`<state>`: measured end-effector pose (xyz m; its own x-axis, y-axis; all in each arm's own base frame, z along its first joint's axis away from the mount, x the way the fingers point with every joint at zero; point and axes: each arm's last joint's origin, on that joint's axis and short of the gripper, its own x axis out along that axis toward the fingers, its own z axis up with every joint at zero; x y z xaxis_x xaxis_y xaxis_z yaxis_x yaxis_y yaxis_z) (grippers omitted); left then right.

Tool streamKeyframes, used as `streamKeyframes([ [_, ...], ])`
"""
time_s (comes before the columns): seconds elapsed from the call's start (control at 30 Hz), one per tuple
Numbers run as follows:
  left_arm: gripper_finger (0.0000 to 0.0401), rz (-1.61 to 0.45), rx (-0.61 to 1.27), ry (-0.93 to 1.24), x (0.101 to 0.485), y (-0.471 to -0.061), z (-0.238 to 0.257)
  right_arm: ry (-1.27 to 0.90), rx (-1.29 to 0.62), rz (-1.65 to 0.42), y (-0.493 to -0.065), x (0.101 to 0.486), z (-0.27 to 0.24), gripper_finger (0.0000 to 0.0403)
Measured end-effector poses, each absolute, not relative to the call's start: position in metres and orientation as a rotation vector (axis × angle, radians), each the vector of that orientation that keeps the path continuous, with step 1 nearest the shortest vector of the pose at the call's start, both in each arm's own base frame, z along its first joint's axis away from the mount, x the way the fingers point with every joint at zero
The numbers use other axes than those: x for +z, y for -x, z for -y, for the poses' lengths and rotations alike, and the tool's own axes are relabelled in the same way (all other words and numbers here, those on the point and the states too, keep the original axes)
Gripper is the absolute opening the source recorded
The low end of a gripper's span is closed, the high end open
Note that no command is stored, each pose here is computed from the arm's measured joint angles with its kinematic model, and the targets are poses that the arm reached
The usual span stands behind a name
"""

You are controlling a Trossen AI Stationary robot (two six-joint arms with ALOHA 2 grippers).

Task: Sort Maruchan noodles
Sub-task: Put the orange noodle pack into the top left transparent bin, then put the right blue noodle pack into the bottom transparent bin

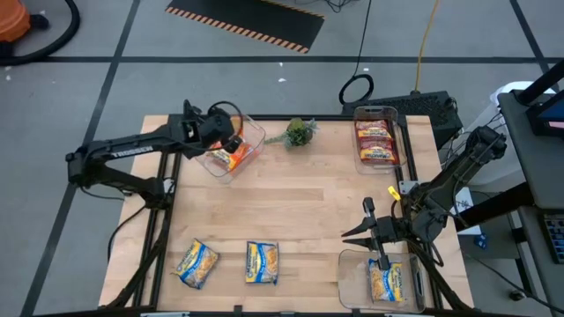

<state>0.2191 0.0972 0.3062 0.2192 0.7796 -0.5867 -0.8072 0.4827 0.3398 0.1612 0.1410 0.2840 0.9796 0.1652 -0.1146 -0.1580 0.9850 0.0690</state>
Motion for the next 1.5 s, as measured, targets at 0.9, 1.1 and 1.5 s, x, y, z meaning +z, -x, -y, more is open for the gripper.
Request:
streamKeyframes([
  [0.9, 0.0081, -1.121, 1.166, 0.252, 0.234, -0.193, -0.084, -0.153, 0.155, -0.164, -0.160, 0.280, -0.141, 0.0050],
  [1.1, 0.0103, -1.172, 1.161, 0.263, 0.221, -0.188, -0.068, -0.154, 0.149, -0.164, -0.161, 0.280, -0.140, 0.0050],
  [1.5, 0.0105, -1.266, 1.191, 0.228, 0.224, -0.173, -0.033, -0.161, 0.141, -0.164, -0.173, 0.277, -0.137, 0.0050],
])
